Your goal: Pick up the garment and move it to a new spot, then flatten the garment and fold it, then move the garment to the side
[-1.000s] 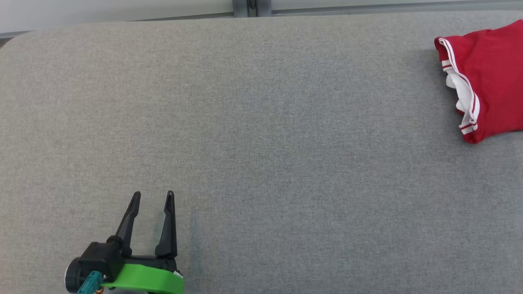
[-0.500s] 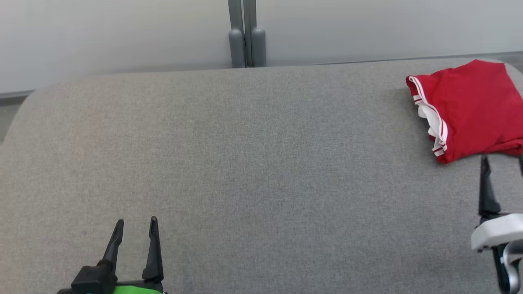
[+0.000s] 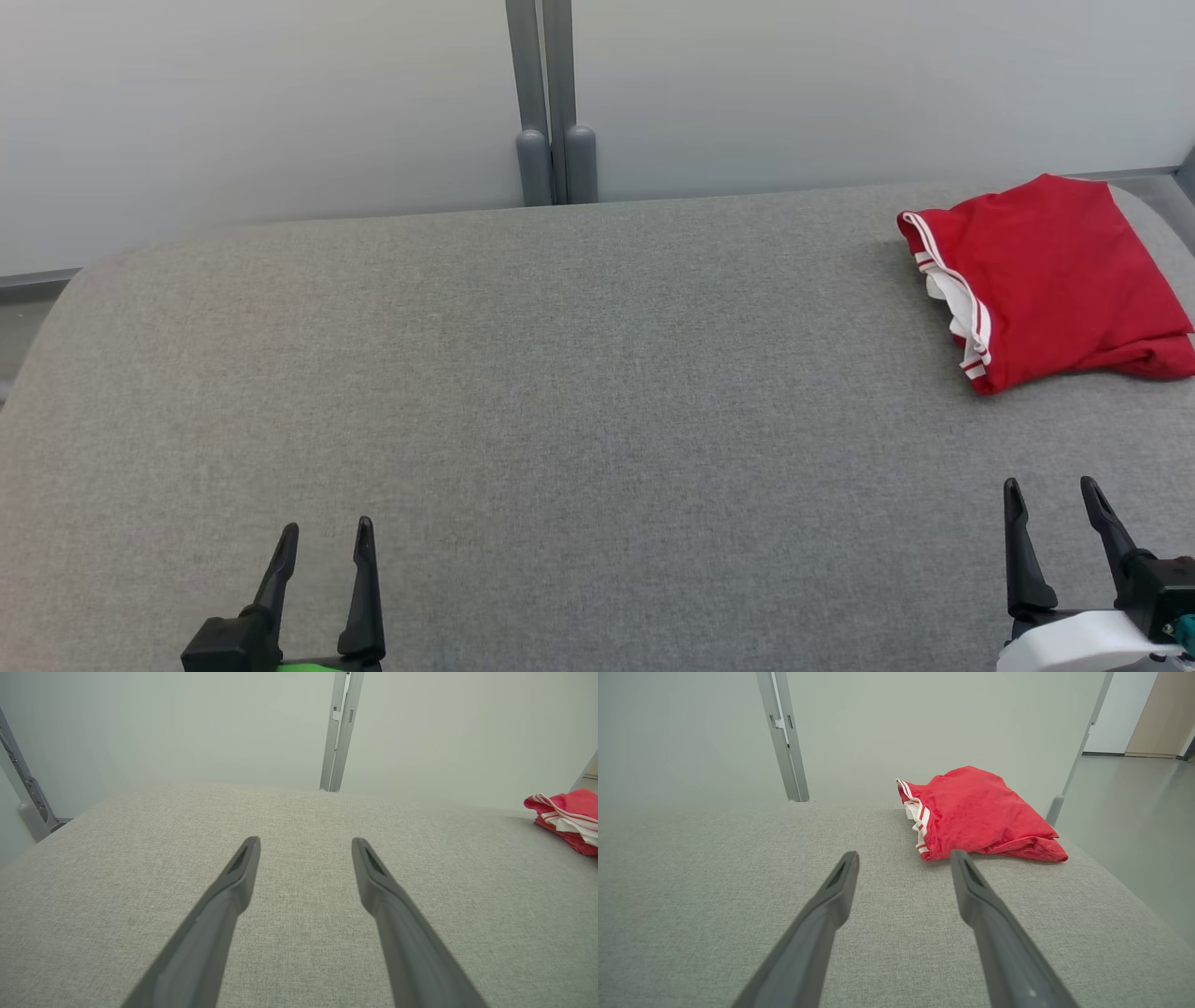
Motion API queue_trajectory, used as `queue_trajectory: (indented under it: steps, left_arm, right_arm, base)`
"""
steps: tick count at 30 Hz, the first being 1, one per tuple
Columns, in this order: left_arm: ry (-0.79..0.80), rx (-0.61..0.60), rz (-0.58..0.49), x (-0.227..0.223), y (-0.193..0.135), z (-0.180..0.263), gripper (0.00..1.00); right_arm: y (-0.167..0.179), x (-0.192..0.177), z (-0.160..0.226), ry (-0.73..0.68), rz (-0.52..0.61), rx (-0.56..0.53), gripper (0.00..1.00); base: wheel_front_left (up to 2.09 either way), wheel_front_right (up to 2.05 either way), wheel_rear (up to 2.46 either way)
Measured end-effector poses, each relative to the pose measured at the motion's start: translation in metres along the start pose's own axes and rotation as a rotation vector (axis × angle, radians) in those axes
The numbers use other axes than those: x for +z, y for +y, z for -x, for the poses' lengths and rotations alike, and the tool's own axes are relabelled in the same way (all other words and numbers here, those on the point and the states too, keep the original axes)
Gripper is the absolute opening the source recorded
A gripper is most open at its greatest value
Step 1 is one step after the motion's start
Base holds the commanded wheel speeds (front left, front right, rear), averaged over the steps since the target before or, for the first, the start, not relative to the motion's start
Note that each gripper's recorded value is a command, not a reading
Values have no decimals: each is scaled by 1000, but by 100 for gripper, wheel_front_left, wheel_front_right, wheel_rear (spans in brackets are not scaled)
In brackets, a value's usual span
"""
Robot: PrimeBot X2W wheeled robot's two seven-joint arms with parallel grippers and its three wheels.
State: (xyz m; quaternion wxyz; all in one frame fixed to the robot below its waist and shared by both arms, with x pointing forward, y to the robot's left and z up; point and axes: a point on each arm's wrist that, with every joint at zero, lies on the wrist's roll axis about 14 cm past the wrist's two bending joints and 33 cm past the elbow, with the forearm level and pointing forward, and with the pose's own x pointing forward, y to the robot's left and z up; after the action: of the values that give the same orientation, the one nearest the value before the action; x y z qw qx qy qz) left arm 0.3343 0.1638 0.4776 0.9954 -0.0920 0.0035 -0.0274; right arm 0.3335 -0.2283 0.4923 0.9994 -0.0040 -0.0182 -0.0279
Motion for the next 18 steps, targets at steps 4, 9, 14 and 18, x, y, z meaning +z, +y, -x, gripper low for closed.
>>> queue_trajectory:
  steps: [4, 9, 14, 18]
  left_arm:
    - [21, -24, 15, -7, -6, 1, 100]
    - [31, -30, 21, -10, -7, 2, 100]
    - [43, -26, 24, -14, -5, 2, 100]
    - [49, -23, 25, -15, -5, 3, 100]
  right_arm:
    - [-4, 2, 2, -6, 2, -15, 100]
    - [-7, 4, 1, -11, 9, -25, 100]
    - [-2, 2, -1, -8, 5, -14, 100]
    - [0, 2, -2, -7, 4, -7, 100]
  base:
    - [0, 0, 0]
    - [0, 0, 0]
    - [0, 0, 0]
    - [0, 0, 0]
